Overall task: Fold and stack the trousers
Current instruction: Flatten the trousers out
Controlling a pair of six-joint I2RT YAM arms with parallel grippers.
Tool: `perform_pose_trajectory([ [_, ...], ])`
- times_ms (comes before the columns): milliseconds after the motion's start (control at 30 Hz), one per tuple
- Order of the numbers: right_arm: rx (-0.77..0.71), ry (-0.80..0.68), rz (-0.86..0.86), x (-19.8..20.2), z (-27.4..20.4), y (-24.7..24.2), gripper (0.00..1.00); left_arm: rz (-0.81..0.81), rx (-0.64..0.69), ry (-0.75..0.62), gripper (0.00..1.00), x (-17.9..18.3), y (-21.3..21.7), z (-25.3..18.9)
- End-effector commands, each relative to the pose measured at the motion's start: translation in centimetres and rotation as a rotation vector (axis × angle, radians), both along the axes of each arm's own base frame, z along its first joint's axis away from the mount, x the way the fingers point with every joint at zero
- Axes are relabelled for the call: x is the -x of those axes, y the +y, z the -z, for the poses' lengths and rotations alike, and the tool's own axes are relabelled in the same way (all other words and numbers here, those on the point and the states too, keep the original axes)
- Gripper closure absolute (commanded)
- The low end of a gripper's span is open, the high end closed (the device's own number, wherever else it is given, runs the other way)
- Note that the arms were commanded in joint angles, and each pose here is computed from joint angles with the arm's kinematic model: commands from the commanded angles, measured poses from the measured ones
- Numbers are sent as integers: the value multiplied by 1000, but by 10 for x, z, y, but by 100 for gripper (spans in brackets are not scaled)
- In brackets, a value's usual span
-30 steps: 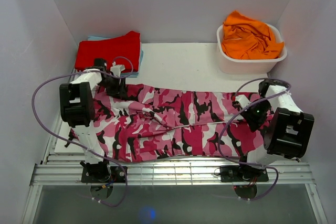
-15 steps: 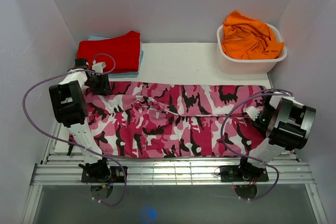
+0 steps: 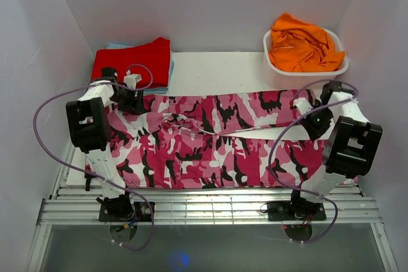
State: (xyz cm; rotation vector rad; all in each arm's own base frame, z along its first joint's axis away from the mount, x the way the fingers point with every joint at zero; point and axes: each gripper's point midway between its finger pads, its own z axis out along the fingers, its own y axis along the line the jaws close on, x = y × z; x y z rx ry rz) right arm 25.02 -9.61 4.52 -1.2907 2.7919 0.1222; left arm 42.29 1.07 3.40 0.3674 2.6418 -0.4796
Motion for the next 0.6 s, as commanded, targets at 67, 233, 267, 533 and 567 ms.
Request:
perform_pose_trajectory([
  [67, -205, -252, 144, -97, -63, 34, 70, 97, 53, -103, 25, 6, -24, -60],
  [233, -201, -321, 159, -151, -47, 57, 71, 113, 5, -52, 25, 53, -22, -64],
  [267, -197, -314, 167, -155, -39, 60, 71, 114, -31, -28, 26, 61, -17, -58],
  [533, -43, -269, 186, -152, 30, 41, 75, 34, -62, 130, 28, 116, 18, -13],
  [567, -16, -231, 182, -138, 42, 37, 76, 10, -81, 148, 28, 120, 28, -8],
])
